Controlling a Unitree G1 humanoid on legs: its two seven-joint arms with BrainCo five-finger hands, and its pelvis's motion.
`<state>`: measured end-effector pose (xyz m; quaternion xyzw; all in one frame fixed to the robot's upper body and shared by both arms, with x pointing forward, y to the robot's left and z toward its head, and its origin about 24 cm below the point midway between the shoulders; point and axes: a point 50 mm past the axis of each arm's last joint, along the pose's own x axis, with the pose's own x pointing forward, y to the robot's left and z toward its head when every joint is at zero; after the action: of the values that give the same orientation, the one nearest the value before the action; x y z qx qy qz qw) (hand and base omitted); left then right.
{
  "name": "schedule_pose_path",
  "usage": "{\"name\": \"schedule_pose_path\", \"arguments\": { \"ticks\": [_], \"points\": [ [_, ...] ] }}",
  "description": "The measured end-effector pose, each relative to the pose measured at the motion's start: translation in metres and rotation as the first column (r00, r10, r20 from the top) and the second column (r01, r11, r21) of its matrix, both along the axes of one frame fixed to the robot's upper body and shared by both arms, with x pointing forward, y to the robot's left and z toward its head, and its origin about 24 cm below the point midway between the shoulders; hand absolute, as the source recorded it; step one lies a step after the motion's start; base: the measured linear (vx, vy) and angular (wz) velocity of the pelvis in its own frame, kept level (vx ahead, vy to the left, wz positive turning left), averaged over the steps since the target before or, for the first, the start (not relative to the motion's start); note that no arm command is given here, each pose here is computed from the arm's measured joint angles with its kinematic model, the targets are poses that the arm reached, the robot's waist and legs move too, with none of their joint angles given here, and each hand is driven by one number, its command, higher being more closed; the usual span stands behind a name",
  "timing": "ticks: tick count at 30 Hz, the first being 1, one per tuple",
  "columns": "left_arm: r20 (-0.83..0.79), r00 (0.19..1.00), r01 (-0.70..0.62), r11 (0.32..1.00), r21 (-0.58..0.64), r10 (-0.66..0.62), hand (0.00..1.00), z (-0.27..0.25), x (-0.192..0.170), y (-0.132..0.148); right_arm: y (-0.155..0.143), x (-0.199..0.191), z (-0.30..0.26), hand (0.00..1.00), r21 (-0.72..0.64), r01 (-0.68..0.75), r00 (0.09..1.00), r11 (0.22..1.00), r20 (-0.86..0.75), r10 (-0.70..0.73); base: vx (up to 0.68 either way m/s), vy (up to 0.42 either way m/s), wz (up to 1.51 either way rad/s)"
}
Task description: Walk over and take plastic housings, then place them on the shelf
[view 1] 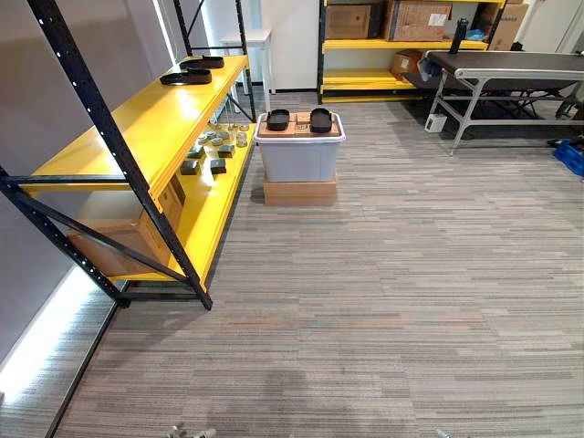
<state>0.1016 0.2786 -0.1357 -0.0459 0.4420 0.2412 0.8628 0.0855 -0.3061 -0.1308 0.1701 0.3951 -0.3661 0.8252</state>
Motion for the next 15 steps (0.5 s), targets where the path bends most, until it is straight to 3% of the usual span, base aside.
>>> {"name": "schedule_pose_path", "arguments": {
  "ticks": [2,8,15],
  "points": [
    [0.004,1.0,0.017,1.0,0.022,-0.017,0.0,0.002,0.001,0.004,-0.017,0.006,0.011,0.0,-0.081,-0.041,0.999,0.996,0.009,0.042,0.0,-0.033,0.04],
    [-0.021,1.0,0.009,1.0,0.009,-0.009,0.0,-0.002,-0.01,0.001,-0.018,0.011,0.013,0.0,-0.1,-0.136,0.991,0.986,-0.017,0.135,0.0,-0.005,0.0],
    [-0.025,0.999,-0.029,0.999,-0.032,0.028,0.0,-0.007,-0.017,-0.008,-0.013,0.001,0.006,0.0,-0.022,-0.009,1.0,1.0,0.016,0.01,-0.01,-0.008,0.0]
  ]
}}
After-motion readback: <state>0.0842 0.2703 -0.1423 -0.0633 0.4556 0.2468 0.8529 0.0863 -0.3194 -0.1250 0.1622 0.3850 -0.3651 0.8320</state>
